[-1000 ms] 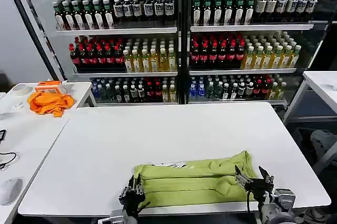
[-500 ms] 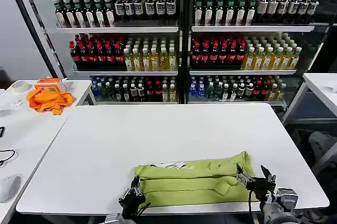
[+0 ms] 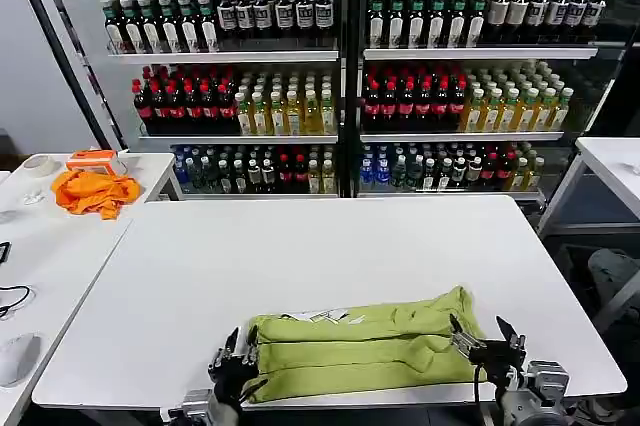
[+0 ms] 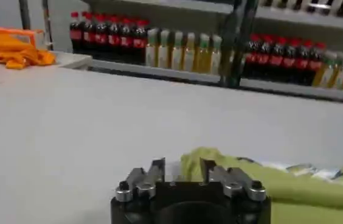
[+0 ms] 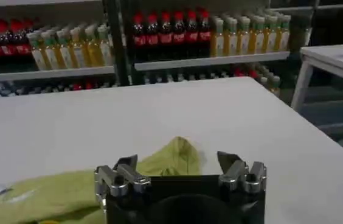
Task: Fold and organize the clothes.
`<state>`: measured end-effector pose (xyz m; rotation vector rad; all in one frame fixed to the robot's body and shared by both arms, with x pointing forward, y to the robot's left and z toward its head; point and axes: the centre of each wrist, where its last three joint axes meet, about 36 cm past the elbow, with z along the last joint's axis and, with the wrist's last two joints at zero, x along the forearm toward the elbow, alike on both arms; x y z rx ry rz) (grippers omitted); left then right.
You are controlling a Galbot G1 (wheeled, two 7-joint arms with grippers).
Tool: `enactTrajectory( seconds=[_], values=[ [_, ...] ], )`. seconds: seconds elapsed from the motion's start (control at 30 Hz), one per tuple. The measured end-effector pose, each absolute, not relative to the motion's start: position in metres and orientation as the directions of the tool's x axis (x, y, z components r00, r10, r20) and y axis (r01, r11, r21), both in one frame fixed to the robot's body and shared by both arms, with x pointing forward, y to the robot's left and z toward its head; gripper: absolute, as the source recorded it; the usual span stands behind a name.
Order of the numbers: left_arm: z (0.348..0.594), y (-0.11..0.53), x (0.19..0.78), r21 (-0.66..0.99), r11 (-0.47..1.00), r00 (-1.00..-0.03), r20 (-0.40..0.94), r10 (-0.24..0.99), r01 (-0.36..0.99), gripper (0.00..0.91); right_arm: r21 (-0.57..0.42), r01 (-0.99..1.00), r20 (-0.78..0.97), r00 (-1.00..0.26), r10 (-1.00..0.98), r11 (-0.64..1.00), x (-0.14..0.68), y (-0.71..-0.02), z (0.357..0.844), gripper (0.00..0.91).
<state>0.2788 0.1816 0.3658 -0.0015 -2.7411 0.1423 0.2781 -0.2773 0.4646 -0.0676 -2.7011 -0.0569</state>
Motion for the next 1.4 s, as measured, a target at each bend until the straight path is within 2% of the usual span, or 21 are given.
enactTrajectory(
  seconds=[0.47,0.87,0.9,0.93,1.4],
  values=[
    [0.379,0.174,0.271,-0.133,0.991,-0.914,0.4,0.071,0.019,0.907,0.028,0.07,0.431,-0.901,0.051,0.997,0.276,-0.278,0.463,0.907],
    [0.371,0.166,0.263,-0.124,0.991,-0.901,0.424,0.093,0.044,0.907,0.025,0.076,0.432,-0.9,0.058,0.997,0.277,-0.279,0.462,0.907],
    [0.37,0.166,0.263,-0.123,0.991,-0.901,0.424,0.094,0.045,0.131,0.025,0.077,0.432,-0.9,0.058,0.997,0.277,-0.279,0.462,0.907],
    [0.369,0.165,0.263,-0.123,0.991,-0.9,0.426,0.095,0.046,0.03,0.025,0.077,0.432,-0.9,0.059,0.997,0.277,-0.279,0.462,0.907],
    [0.352,0.159,0.261,-0.112,0.992,-0.907,0.41,0.096,0.054,0.02,0.02,0.08,0.431,-0.9,0.064,0.997,0.277,-0.281,0.463,0.907]
  ],
)
